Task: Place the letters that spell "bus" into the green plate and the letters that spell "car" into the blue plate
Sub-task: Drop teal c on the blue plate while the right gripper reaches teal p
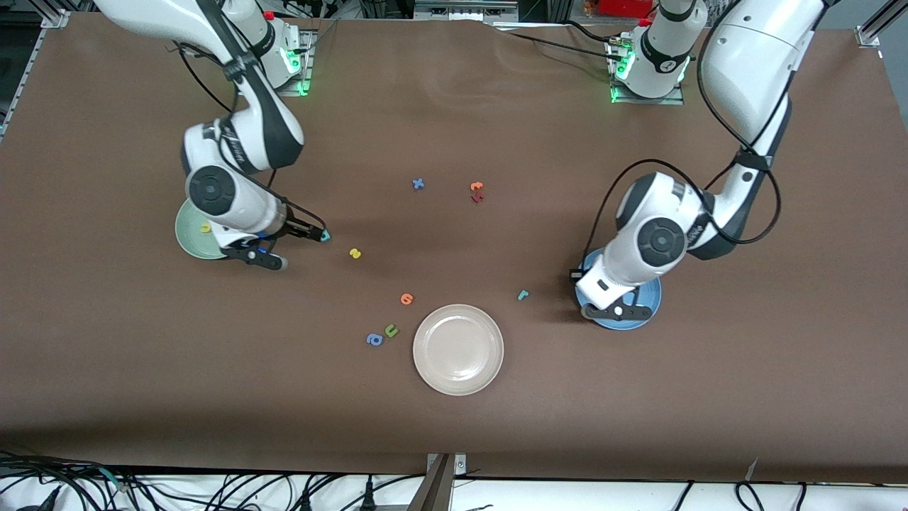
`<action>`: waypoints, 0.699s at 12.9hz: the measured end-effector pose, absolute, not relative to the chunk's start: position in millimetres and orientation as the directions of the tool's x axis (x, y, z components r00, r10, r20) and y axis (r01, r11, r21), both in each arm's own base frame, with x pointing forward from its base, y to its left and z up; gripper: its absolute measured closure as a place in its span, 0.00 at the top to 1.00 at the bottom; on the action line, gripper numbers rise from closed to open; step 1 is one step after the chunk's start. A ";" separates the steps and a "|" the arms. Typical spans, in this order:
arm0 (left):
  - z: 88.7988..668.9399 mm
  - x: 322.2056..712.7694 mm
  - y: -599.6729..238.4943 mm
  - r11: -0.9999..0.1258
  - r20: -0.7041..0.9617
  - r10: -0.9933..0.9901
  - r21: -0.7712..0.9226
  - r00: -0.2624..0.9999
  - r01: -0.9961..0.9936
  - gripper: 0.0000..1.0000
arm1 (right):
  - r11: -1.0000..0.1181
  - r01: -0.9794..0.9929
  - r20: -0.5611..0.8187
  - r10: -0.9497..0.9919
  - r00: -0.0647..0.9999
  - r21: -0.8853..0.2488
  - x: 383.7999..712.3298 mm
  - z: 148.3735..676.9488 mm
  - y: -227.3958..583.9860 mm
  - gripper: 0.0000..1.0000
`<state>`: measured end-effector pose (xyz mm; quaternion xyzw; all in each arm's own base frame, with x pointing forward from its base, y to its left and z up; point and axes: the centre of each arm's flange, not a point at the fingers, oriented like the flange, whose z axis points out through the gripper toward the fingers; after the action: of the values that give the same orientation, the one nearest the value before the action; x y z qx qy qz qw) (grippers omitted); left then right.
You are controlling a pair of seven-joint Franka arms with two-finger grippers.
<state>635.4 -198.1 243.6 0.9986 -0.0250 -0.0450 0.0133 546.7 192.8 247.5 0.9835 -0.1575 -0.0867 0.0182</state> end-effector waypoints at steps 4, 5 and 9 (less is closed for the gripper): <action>238.3 628.8 -213.4 -0.993 -0.100 -0.112 0.045 0.989 -0.108 0.66 | -0.926 -0.371 -0.181 -0.377 0.908 0.070 545.5 192.3 196.8 0.96; 241.1 624.7 -231.0 -0.990 -0.091 -0.139 0.050 0.986 -0.134 0.77 | -0.923 -0.377 -0.183 -0.384 0.905 0.073 543.9 187.8 200.7 0.94; 254.4 607.3 -305.5 -0.963 -0.050 -0.268 0.053 0.962 -0.265 1.00 | -0.918 -0.389 -0.188 -0.398 0.898 0.081 541.2 180.5 204.4 0.76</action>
<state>607.3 -305.5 254.4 0.9902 -0.1345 -0.0282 0.0232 541.2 204.4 180.5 0.9739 -0.2020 -0.1010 0.0205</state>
